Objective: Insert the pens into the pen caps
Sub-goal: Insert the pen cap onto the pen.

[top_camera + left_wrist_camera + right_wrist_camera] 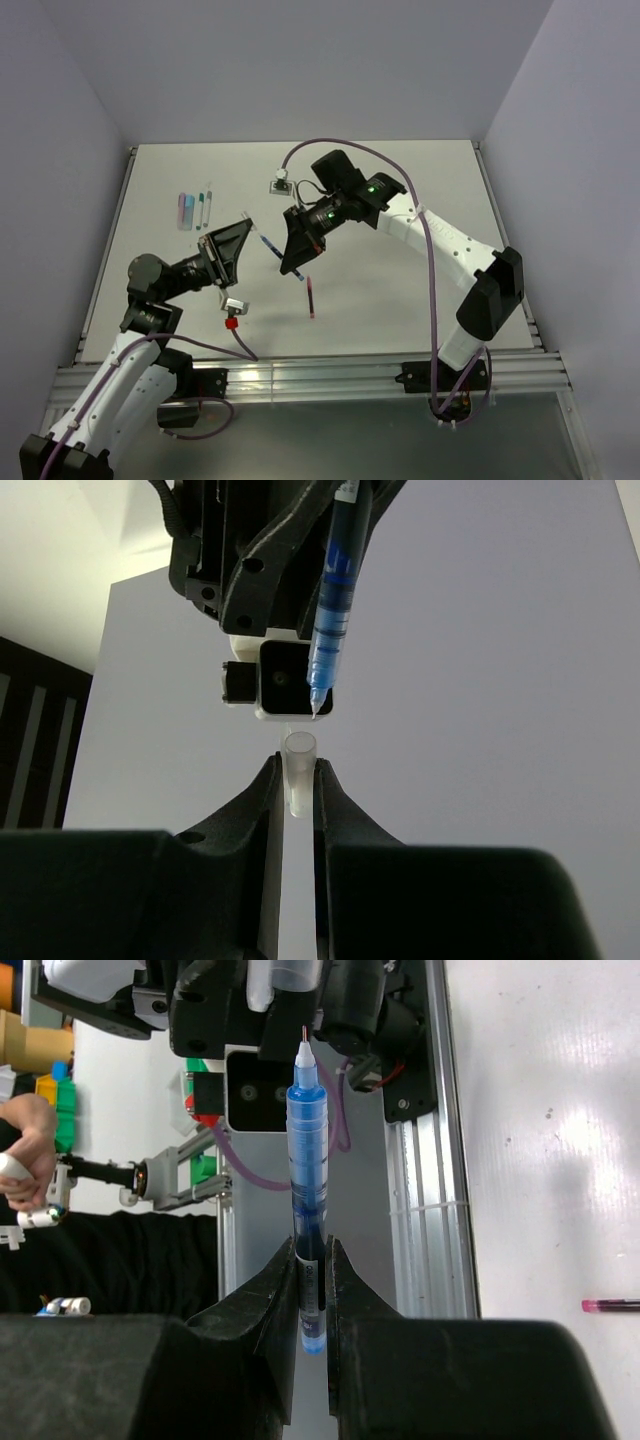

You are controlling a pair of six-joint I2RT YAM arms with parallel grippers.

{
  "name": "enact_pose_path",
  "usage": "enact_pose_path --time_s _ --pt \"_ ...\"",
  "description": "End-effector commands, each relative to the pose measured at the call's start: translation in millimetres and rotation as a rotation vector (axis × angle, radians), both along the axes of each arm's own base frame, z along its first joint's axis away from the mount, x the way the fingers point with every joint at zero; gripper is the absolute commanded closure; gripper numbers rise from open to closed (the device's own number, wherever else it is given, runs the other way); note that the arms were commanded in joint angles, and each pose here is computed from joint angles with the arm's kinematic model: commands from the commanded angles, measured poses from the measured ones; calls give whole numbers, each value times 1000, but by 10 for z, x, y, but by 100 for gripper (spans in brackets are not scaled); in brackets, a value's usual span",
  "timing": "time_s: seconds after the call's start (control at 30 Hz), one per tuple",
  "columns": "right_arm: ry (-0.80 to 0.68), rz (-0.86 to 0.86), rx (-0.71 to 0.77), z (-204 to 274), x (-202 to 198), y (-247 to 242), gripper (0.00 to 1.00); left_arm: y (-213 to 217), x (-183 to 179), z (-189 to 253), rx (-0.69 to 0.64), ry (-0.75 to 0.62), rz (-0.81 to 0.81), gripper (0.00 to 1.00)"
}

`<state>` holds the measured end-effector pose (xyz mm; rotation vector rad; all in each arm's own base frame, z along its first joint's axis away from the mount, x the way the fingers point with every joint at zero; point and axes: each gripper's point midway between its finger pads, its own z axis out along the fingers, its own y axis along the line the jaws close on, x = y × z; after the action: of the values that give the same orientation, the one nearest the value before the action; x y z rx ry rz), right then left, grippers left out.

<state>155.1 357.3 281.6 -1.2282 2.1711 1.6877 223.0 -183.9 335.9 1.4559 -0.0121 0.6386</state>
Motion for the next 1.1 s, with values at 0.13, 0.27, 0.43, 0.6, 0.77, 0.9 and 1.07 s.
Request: enact_pose_path --time_s 0.13,0.27,0.43,0.6,0.77,0.9,1.07 --pt "-35 6 55 163 -3 -5 100 -15 -78 158 4 -46 -18 100" --pt "-32 8 56 171 -5 -3 100 -25 -64 136 20 -41 -18 100" --pt "-35 6 55 167 -1 -3 100 -44 -64 79 39 -47 -25 100" --pt "-33 -4 40 120 22 4 100 -49 -62 87 43 -51 -27 100" --pt "-25 -4 41 132 40 28 100 -60 -71 38 64 -60 -31 100" --pt "-6 -1 36 109 37 36 100 -69 -86 46 66 -62 -40 100" --pt "4 -2 32 91 51 53 100 -78 -93 56 69 -66 -44 100"
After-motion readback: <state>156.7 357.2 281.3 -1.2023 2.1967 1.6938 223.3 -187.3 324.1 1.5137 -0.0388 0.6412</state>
